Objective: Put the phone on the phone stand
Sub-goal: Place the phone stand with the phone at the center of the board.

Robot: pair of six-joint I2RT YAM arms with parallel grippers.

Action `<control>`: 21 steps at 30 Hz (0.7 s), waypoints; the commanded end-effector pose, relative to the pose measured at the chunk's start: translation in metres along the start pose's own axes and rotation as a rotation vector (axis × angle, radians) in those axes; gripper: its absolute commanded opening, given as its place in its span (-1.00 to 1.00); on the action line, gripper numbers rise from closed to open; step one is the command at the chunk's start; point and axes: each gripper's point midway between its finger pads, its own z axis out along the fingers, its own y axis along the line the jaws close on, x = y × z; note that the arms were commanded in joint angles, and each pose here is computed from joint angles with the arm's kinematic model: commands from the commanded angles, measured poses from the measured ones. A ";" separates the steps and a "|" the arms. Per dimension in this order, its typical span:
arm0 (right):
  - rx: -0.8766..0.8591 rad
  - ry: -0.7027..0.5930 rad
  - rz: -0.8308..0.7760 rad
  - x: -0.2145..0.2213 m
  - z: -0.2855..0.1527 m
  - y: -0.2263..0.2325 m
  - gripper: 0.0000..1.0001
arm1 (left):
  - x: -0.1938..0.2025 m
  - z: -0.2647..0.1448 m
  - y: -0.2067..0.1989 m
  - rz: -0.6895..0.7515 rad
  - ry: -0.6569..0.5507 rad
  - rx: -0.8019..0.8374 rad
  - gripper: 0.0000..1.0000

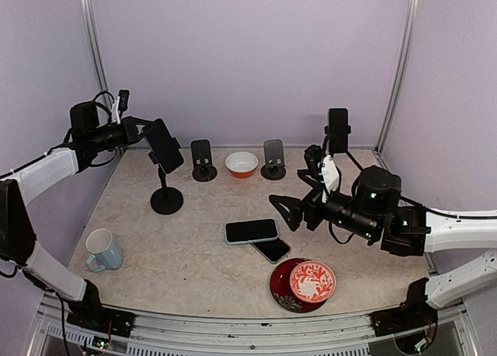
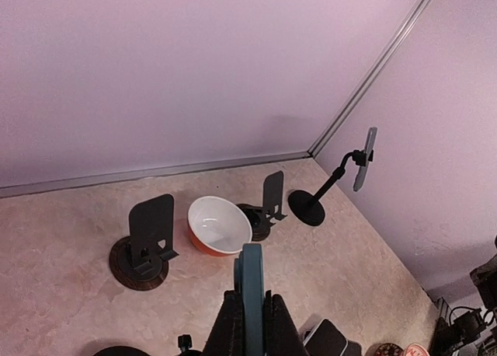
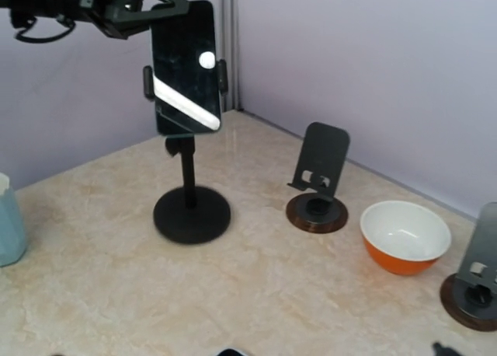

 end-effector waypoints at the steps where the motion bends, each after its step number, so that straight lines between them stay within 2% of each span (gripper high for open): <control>1: 0.030 -0.027 0.027 -0.002 -0.014 -0.010 1.00 | -0.079 -0.007 -0.024 0.227 -0.165 0.155 -1.00; 8: 0.055 -0.006 0.024 0.008 -0.025 -0.017 1.00 | -0.114 0.020 0.012 0.246 -0.169 0.186 -1.00; 16: 0.084 0.021 0.021 0.021 -0.033 -0.024 1.00 | -0.121 0.060 0.063 0.247 -0.109 0.168 -1.00; 21: 0.085 0.039 0.019 0.027 -0.032 -0.024 1.00 | -0.131 0.065 0.083 0.232 -0.125 0.149 -1.00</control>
